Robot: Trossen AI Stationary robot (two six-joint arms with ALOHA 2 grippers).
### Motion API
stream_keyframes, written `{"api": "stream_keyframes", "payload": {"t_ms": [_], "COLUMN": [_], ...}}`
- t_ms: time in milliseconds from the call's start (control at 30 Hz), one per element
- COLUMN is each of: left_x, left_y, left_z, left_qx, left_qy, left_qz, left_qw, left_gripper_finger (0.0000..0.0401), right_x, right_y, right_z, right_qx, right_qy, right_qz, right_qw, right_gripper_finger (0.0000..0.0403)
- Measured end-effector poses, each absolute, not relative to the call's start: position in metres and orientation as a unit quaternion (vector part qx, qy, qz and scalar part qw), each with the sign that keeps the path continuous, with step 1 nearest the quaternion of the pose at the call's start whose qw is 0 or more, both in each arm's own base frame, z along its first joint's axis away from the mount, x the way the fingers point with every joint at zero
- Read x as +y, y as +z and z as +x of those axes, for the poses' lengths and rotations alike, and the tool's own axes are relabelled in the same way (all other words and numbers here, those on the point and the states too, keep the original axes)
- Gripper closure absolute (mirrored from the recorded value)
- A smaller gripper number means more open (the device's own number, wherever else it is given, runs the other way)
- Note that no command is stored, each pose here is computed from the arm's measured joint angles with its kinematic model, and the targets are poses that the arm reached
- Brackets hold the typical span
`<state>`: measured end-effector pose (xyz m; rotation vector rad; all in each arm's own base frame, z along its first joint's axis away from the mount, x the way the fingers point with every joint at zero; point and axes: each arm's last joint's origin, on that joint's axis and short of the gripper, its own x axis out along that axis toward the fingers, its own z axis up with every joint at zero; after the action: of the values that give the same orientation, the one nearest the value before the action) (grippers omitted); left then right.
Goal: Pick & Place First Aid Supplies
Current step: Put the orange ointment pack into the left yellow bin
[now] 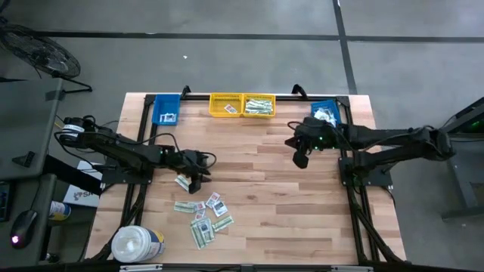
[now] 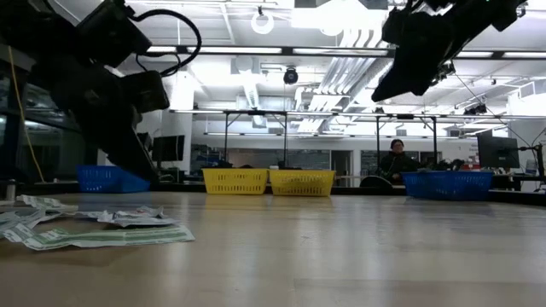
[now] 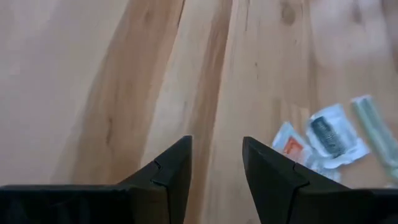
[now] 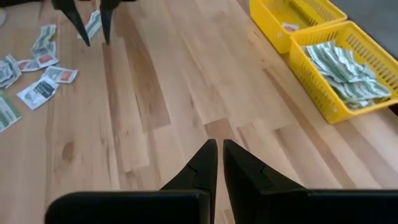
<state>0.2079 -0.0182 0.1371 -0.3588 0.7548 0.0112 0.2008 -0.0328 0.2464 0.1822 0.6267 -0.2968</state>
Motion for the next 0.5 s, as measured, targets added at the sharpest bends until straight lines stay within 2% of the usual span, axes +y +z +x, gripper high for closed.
{"api": "stream_keyframes", "payload": {"t_ms": [300,500], "left_x": [-0.023,-0.024], "left_y": [0.135,0.129], "left_z": [0.21,0.216], "left_qx": [0.38,0.384], "left_qy": [-0.007,-0.004], "left_qz": [-0.332,-0.383], "left_qw": [0.863,0.84], "left_gripper_finger": [0.0259,0.0259], "right_x": [-0.009,0.003], "right_y": [0.247,0.249], "right_z": [0.204,0.204], "right_qx": [0.301,0.291], "right_qy": [-0.132,-0.138], "right_qz": [0.066,0.048], "right_qw": [0.942,0.945], "right_gripper_finger": [0.0386,0.0383]}}
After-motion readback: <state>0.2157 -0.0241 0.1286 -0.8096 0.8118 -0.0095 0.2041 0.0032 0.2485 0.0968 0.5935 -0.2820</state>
